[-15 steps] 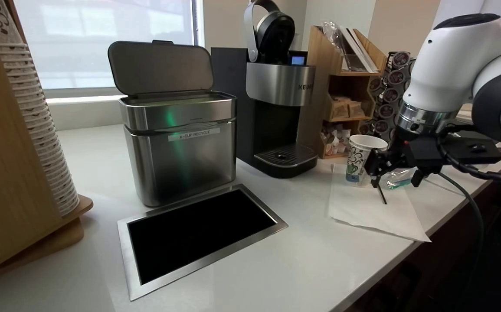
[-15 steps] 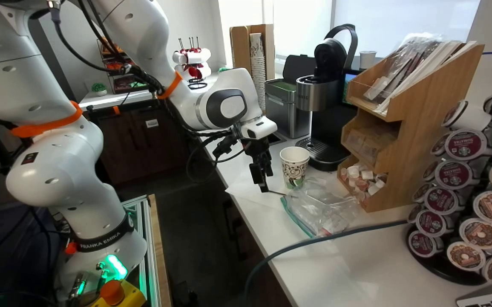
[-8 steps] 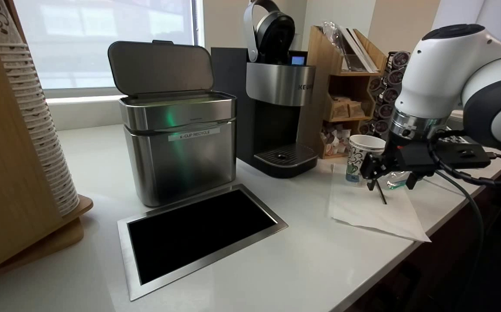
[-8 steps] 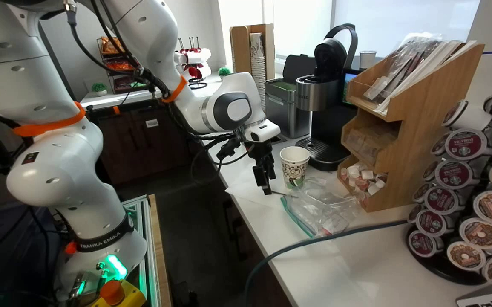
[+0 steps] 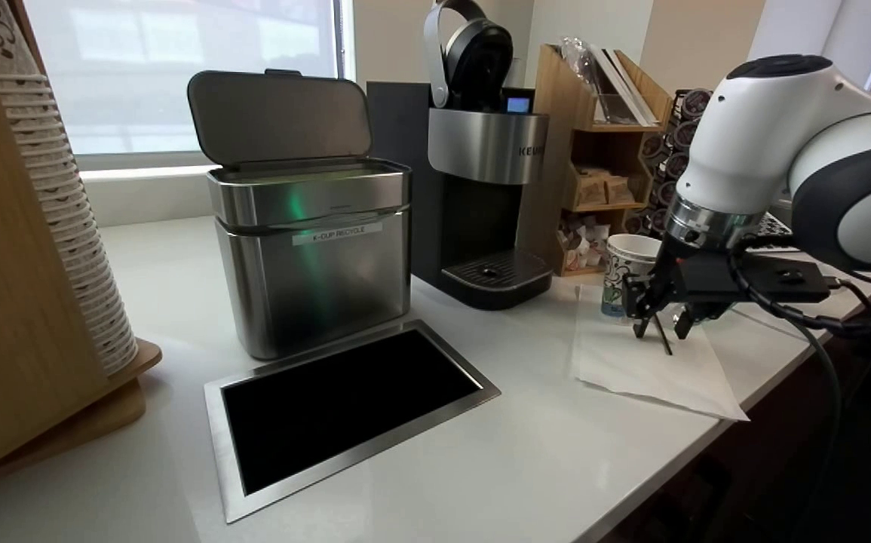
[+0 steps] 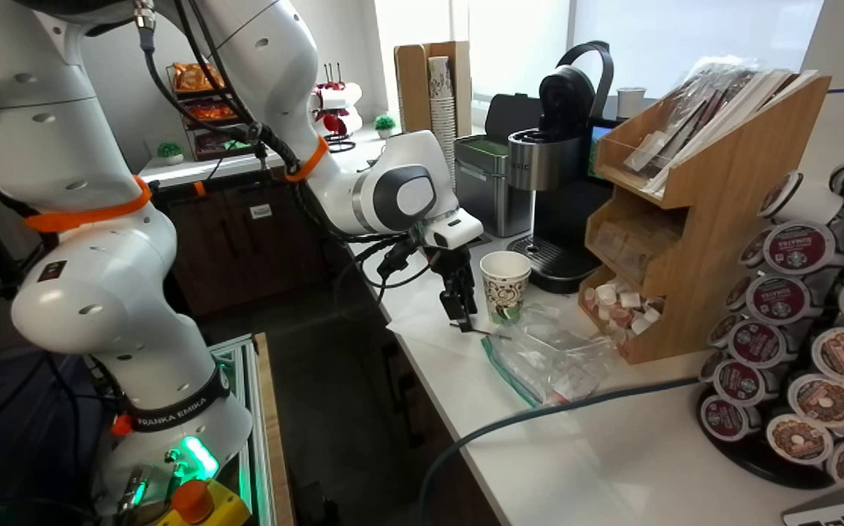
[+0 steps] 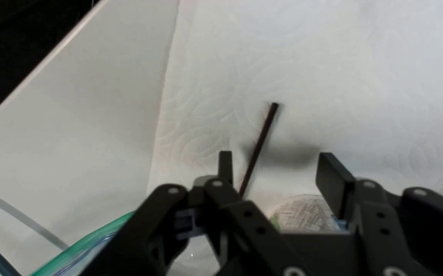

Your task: Put the black straw from the napkin in the stacked coffee cups on the napkin.

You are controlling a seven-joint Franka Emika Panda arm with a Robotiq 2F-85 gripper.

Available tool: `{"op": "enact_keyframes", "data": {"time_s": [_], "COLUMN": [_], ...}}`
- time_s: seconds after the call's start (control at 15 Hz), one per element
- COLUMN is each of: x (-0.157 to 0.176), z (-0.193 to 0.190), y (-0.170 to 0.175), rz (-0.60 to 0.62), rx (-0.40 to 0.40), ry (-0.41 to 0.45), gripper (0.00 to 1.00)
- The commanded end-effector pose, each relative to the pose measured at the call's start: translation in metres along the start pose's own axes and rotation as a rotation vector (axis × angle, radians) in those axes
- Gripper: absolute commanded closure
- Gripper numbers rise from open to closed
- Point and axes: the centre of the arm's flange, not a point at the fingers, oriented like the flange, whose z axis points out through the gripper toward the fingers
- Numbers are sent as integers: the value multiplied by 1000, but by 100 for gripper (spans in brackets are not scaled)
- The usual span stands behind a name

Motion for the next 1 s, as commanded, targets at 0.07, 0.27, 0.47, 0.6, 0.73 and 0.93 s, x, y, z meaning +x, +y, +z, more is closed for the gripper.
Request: {"op": "enact_keyframes", "data": {"time_s": [0.07, 0.27, 0.47, 0.6, 0.73, 0.93], "x": [-1, -2, -2, -2, -3, -3], "z": [9, 9, 10, 11, 12, 12], "y": [-6, -6, -5, -6, -6, -6], "rz": [20, 25, 26, 25, 25, 26], "rx": [18, 17, 15, 15, 16, 19], "ry": [11, 10, 5, 3, 0, 2], "gripper": [52, 41, 41, 45, 51, 57]}}
